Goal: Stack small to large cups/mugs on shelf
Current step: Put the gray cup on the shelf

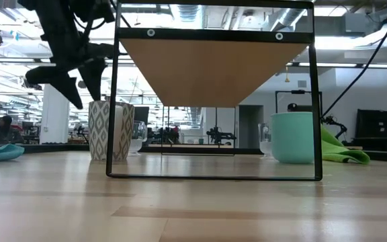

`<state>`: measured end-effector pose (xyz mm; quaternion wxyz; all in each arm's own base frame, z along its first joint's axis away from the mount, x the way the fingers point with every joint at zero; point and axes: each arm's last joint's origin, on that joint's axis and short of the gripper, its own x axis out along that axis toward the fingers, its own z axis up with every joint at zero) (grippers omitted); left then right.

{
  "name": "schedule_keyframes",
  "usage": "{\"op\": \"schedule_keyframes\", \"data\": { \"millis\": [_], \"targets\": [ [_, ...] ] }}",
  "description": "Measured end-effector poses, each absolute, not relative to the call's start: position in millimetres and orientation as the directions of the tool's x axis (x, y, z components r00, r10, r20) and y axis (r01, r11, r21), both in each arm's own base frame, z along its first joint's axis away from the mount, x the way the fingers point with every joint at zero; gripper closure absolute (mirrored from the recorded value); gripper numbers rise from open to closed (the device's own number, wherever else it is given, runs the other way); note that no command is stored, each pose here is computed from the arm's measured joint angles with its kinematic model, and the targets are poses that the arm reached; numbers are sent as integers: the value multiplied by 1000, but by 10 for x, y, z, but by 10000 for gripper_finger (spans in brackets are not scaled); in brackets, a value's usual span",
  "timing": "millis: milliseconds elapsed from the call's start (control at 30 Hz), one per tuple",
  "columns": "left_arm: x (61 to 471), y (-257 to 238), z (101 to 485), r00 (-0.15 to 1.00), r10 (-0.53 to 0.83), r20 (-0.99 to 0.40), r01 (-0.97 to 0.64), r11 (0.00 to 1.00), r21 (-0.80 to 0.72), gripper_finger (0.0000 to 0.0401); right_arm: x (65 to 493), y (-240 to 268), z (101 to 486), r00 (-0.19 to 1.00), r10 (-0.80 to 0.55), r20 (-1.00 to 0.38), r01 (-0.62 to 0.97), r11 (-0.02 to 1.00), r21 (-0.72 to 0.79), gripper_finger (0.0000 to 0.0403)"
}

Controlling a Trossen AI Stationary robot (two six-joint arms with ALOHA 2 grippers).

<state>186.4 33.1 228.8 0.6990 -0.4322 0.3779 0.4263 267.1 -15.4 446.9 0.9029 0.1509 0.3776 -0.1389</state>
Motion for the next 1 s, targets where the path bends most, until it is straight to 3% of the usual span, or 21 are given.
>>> {"op": "schedule_keyframes", "data": {
  "millis": [433, 833, 1000],
  "targets": [
    [1881, 416, 2071, 321, 228, -919, -930, 259, -261, 213, 2672, -153, 4468, 676, -136, -724, 370, 913, 174, 173],
    [2047, 433, 1920, 320, 172, -932, -921, 285, -264, 374, 2674, -134, 4466, 676, -129, -726, 363, 915, 175, 173],
    [2057, 432, 1923, 327, 169, -930, -921, 279, -273, 387, 2673, -136, 4466, 675, -130, -726, 364, 915, 174, 173]
  ]
}}
